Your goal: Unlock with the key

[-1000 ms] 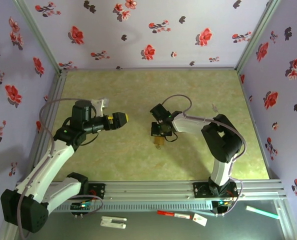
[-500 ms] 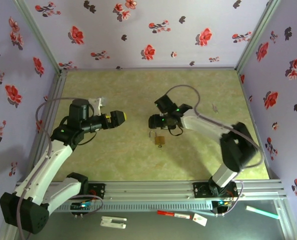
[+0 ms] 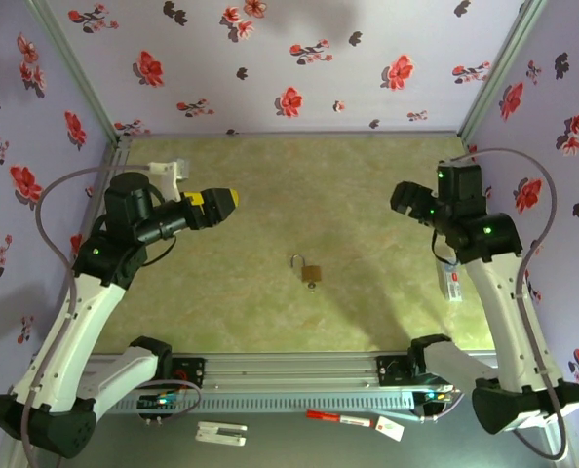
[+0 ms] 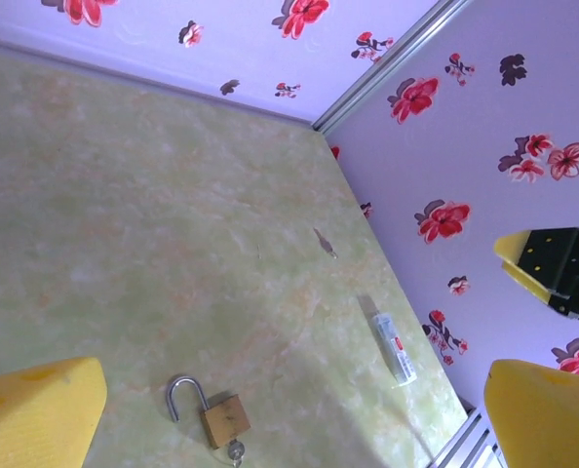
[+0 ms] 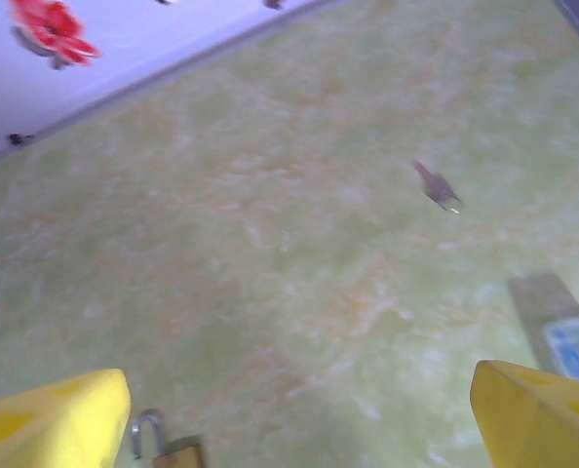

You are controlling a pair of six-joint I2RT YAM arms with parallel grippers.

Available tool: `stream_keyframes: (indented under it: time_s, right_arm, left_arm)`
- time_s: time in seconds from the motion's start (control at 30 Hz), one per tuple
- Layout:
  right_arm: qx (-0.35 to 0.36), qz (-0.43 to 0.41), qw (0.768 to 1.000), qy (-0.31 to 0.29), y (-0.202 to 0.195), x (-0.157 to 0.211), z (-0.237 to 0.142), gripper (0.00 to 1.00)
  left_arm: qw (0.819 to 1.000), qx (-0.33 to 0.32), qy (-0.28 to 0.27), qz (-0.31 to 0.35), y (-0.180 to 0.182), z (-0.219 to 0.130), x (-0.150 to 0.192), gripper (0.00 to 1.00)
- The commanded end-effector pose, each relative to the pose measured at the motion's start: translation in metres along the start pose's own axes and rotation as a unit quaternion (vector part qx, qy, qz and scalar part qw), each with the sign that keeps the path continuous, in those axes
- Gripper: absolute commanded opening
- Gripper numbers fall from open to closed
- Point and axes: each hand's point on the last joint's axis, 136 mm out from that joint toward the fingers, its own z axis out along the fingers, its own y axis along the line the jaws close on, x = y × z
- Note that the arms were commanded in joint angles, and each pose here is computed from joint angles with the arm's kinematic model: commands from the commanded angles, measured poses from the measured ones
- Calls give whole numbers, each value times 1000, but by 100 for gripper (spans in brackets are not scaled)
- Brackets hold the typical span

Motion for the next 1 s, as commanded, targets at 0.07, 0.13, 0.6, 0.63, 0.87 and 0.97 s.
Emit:
stream_keyframes:
  time_s: [0.07,0.13,0.6,0.63,0.87,0.97]
  right_arm:
    - [2,89,993,83,-35,23,50,87]
    - [0,147,985,95,-54,17,83,80]
    - [51,355,918,167,-133,12,254,54]
    - [56,360,916,169,-136,13,259,53]
    - [69,377,905,186,-143,27,280,48]
    - [74,378,904,188,-145,32,280,47]
  left_arm:
    - [1000,2,-14,20,-5,-6,-9,100]
    - [1000,2,-11,15,-3,-5,-6,100]
    - [1000,-29,10,0,16,-4,14,100]
    - [999,-30,11,-1,17,-3,14,100]
    - [999,-38,15,-4,23,2,15,100]
    - [999,-40,19,-7,26,5,16,100]
